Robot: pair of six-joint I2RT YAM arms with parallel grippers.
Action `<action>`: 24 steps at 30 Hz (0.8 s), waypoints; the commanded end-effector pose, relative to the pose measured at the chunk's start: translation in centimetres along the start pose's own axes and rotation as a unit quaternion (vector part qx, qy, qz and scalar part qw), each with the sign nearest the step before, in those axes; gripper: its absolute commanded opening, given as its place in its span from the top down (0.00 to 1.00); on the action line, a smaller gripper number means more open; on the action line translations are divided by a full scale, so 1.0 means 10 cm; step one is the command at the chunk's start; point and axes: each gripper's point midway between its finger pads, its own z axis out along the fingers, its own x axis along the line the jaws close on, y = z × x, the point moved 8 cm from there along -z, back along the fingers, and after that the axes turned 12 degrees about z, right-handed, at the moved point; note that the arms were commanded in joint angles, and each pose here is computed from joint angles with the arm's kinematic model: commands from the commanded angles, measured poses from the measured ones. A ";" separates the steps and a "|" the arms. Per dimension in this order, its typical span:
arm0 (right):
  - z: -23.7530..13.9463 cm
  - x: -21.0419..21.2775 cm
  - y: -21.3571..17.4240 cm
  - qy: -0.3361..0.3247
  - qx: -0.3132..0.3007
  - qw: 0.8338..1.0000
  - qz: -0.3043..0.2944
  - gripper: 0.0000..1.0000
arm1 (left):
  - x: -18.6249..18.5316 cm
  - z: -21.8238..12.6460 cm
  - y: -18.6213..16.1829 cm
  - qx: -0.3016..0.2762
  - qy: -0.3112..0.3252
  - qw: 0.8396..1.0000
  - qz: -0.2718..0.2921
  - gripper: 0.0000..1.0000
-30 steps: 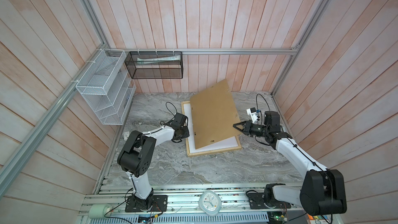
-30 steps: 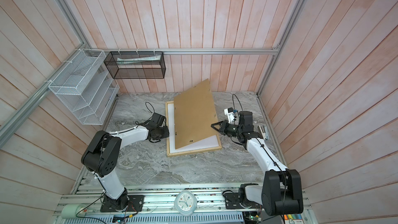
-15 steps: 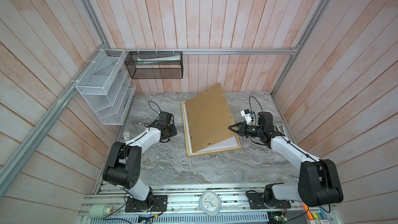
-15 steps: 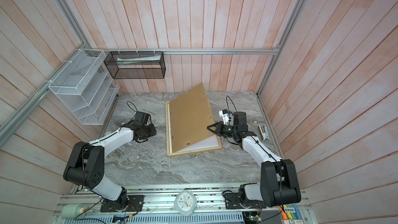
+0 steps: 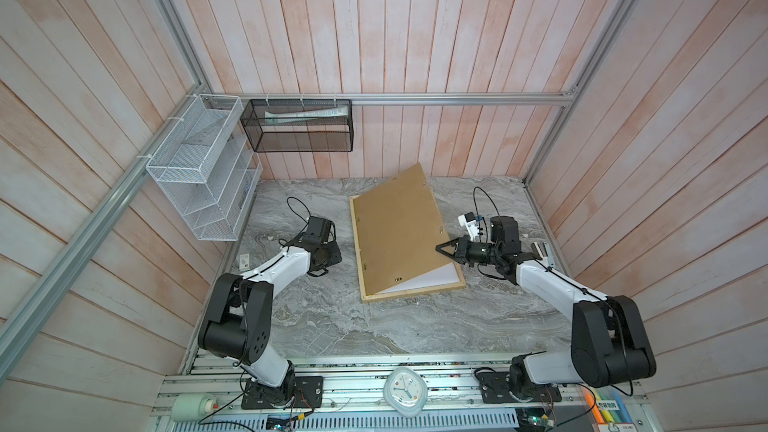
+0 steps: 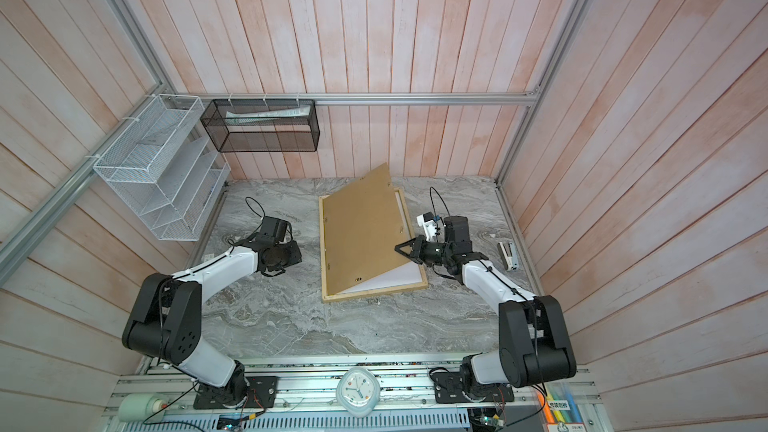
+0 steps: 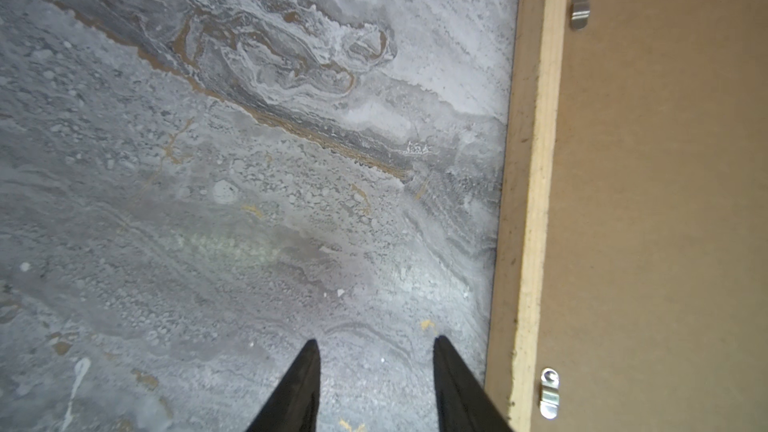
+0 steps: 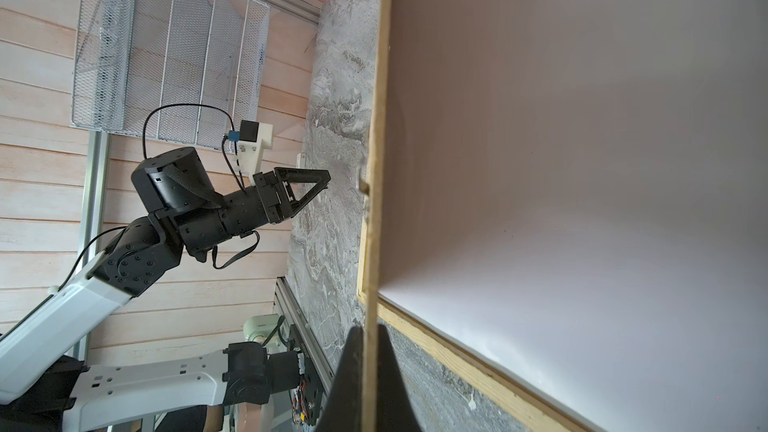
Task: Put the photo into the frame
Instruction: 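Lower the brown backing flat onto the frame with the right gripper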
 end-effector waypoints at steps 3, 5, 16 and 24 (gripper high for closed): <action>0.06 0.08 -0.01 0.027 0.012 0.999 -0.045 1.00 | 0.01 -0.05 -0.04 0.001 -0.004 1.000 0.006 0.53; 0.06 0.05 -0.01 0.018 0.012 0.999 -0.044 0.97 | 0.01 -0.06 -0.04 -0.001 -0.004 1.000 0.005 0.53; 0.05 0.03 -0.01 -0.007 0.005 0.999 -0.044 0.80 | 0.01 -0.06 -0.05 -0.002 -0.009 1.000 0.004 0.50; 0.03 0.01 0.00 -0.030 -0.001 0.998 -0.048 0.64 | 0.01 -0.04 -0.08 0.001 -0.014 1.000 0.003 0.49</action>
